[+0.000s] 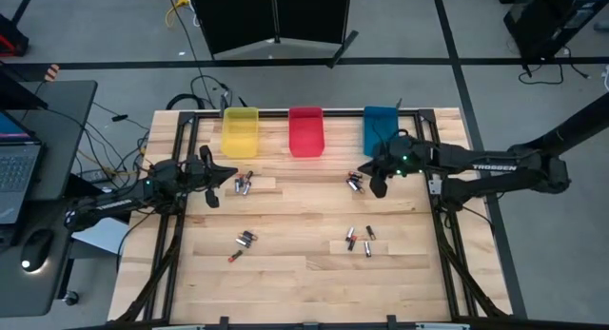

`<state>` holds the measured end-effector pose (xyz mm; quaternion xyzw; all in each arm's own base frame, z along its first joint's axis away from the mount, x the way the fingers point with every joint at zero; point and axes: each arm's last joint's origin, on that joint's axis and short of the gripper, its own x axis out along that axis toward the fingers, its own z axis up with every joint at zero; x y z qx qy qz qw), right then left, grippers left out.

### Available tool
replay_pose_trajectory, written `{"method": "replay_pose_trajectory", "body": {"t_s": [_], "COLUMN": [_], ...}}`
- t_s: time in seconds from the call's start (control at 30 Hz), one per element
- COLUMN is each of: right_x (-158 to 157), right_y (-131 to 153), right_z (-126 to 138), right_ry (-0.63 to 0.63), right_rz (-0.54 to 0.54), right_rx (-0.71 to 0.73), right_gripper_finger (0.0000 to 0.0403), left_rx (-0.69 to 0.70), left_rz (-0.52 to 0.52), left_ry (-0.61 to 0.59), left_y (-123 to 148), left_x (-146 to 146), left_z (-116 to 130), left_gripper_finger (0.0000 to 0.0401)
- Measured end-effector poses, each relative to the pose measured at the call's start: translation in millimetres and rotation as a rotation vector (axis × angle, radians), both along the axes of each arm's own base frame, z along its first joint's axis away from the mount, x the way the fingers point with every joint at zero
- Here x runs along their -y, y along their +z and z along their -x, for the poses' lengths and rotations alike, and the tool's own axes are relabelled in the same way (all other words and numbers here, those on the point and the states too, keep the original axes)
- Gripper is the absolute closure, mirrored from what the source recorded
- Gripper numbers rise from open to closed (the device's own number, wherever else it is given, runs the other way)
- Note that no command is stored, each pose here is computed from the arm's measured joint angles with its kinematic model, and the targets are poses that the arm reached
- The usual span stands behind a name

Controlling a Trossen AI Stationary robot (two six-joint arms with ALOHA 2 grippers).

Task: Sort batteries
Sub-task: Put the brown battery into the yellow bin

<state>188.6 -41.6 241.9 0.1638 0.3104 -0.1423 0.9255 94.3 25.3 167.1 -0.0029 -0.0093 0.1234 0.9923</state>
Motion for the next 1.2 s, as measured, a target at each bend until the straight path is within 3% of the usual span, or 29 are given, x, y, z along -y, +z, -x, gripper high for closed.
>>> {"method": "replay_pose_trajectory", "body": {"t_s": [0.13,0.33,0.53,0.8,1.0,1.2], "right_x": [-10,-26,-39,-50,-47,-32], "right_y": [8,8,-6,-37,-64,-84], "right_z": [0,-1,-4,-28,-40,-51], "right_ry": [-0.036,-0.095,-0.149,-0.203,-0.296,-0.345], "right_rz": [-0.03,-0.166,-0.252,-0.162,-0.101,-0.151], "right_rx": [-0.101,-0.186,-0.31,-0.433,-0.53,-0.588], "right_gripper_finger": [0.0376,0.0359,0.0301,0.0218,0.0218,0.0226], "left_rx": [0.0,0.0,0.0,0.0,0.0,0.001], "left_rz": [0.0,0.0,0.0,0.0,0.0,0.0], "left_ry": [0.0,0.0,0.0,0.0,0.0,-0.001], "left_y": [0,0,0,0,0,0], "left_x": [0,0,0,0,0,0], "left_z": [0,0,0,0,0,0], "left_gripper_finger": [0.0389,0.0389,0.0389,0.0389,0.0389,0.0389]}}
